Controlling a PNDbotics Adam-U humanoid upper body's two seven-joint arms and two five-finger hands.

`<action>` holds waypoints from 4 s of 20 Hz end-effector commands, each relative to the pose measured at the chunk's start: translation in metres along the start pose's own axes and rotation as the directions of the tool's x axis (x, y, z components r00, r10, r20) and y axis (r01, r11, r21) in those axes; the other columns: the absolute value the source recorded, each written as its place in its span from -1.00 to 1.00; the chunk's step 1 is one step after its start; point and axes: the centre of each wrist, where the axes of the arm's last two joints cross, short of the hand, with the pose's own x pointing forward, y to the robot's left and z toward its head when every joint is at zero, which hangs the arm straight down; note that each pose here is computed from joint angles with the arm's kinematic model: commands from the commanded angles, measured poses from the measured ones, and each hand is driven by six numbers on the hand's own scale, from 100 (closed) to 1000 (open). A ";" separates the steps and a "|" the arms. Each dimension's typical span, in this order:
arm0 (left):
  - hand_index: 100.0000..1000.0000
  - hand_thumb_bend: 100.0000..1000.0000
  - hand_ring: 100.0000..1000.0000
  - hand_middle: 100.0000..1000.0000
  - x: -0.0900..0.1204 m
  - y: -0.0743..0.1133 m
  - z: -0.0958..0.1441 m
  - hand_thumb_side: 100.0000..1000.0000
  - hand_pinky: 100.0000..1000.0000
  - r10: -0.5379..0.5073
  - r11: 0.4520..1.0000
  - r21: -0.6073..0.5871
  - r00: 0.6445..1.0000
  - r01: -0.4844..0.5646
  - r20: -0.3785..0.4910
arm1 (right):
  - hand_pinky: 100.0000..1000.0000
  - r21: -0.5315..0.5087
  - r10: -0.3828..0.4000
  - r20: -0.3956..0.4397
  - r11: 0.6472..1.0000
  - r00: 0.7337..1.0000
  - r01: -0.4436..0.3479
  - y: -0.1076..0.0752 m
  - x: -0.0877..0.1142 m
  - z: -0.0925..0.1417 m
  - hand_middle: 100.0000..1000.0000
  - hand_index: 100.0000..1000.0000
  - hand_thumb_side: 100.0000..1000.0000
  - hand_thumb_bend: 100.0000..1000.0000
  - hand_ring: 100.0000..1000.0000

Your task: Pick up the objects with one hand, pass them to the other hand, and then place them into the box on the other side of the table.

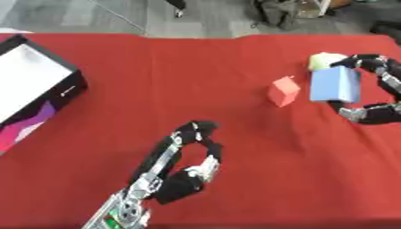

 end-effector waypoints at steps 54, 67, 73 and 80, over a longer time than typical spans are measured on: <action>0.47 -0.11 1.00 1.00 0.062 0.015 -0.008 0.32 1.00 0.335 0.925 -0.177 0.941 -0.336 -0.036 | 0.60 0.166 -0.236 0.653 0.972 0.719 0.168 0.002 0.131 -0.108 -0.32 0.36 -0.99 -0.95 0.16; 0.48 -0.25 1.00 1.00 0.056 0.016 -0.004 0.11 1.00 0.397 0.892 -0.249 0.917 -0.378 0.030 | 0.59 0.137 -0.218 0.636 0.976 0.741 0.170 -0.003 0.126 -0.104 -0.32 0.36 -0.99 -0.97 0.17; 0.49 -0.36 1.00 1.00 0.055 0.020 -0.004 -0.03 1.00 0.419 0.884 -0.254 0.906 -0.391 0.063 | 0.59 0.117 -0.208 0.622 0.978 0.755 0.173 -0.004 0.123 -0.100 -0.32 0.36 -0.98 -0.98 0.17; 0.50 -0.37 1.00 1.00 0.055 0.023 -0.003 -0.06 1.00 0.441 0.875 -0.268 0.892 -0.403 0.098 | 0.59 0.089 -0.193 0.610 0.980 0.768 0.175 -0.007 0.121 -0.098 -0.32 0.36 -0.99 -0.98 0.17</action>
